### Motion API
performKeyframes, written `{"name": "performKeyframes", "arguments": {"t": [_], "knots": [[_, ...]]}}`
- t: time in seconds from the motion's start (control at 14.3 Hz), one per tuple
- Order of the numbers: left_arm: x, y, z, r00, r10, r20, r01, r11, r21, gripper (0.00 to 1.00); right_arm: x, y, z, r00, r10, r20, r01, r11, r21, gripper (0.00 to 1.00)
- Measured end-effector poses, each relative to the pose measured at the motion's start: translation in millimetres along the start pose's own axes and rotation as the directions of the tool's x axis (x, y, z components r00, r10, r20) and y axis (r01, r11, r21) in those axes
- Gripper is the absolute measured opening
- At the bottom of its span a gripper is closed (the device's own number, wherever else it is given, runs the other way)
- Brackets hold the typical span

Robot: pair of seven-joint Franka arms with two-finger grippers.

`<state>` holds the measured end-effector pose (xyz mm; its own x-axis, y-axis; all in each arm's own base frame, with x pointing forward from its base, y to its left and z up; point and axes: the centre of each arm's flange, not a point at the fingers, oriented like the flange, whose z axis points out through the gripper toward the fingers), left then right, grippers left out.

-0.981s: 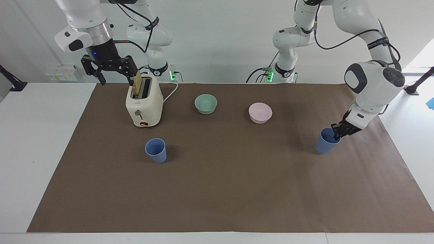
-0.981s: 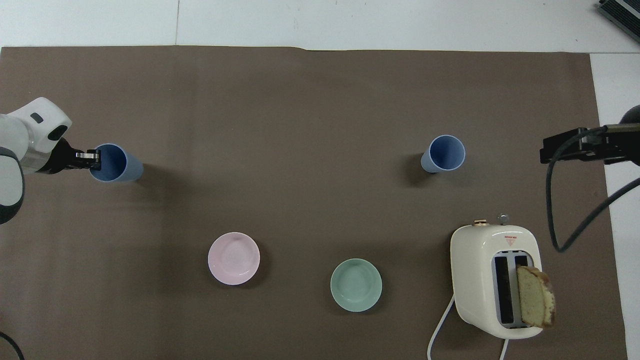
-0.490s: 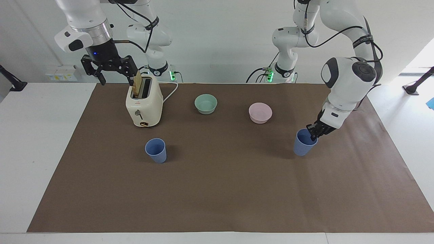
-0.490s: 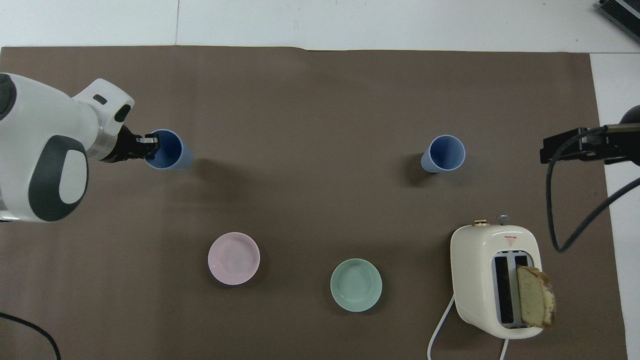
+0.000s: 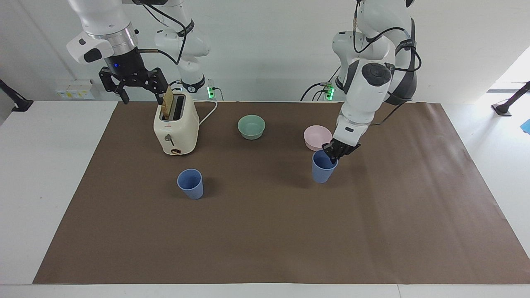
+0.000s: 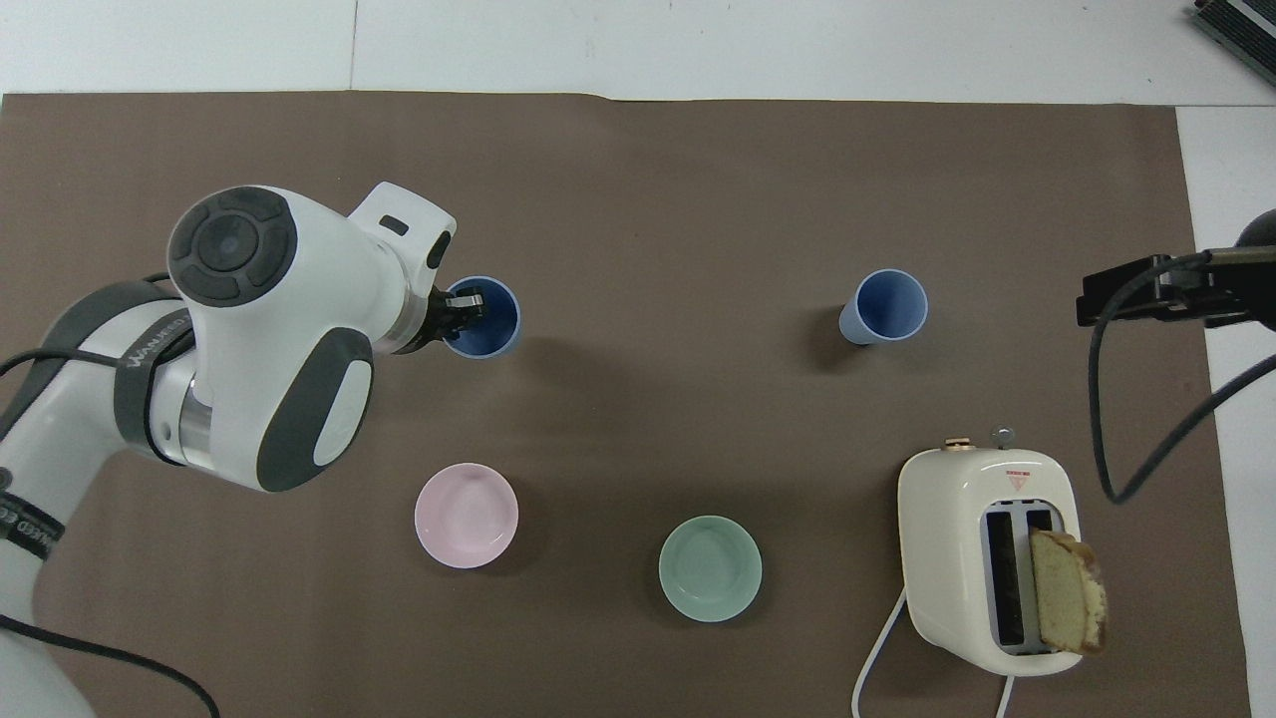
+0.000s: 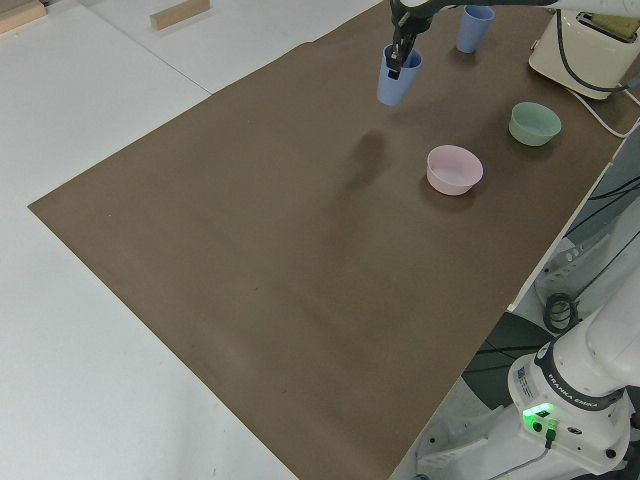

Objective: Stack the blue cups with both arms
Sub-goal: 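Carry the blue cup with the left gripper toward the table center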

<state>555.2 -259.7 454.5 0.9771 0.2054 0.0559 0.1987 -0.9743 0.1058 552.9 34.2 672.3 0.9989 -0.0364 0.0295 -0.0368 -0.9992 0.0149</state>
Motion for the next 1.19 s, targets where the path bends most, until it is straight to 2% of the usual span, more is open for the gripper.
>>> {"name": "performKeyframes", "arguments": {"t": [0.21, 0.49, 0.84, 1.05, 1.12, 1.19], "knots": [[-22, 36, 12, 1.000, 0.014, -0.008, -0.014, 1.000, -0.018, 0.05, 0, 0, 0, 1.000, 0.000, 0.000, 0.000, 1.000, 0.000, 1.00], [-40, 74, 52, 1.000, 0.020, -0.019, -0.021, 1.000, -0.023, 0.05, 0, 0, 0, 1.000, 0.000, 0.000, 0.000, 1.000, 0.000, 1.00], [-39, 96, 88, 0.999, 0.042, -0.015, -0.042, 0.999, -0.003, 0.05, 0, 0, 0, 1.000, 0.000, 0.000, 0.000, 1.000, 0.000, 1.00], [-38, 100, 88, 0.999, 0.041, -0.027, -0.041, 0.999, -0.007, 0.07, 0, 0, 0, 1.000, 0.000, 0.000, 0.000, 1.000, 0.000, 1.00], [-36, 100, 87, 0.999, 0.037, -0.031, -0.038, 0.999, -0.008, 0.14, 0, 0, 0, 1.000, 0.000, 0.000, 0.000, 1.000, 0.000, 1.00], [-33, 99, 84, 0.999, 0.032, -0.036, -0.033, 0.999, -0.009, 0.26, 0, 0, 0, 1.000, 0.000, 0.000, 0.000, 1.000, 0.000, 1.00]]}}
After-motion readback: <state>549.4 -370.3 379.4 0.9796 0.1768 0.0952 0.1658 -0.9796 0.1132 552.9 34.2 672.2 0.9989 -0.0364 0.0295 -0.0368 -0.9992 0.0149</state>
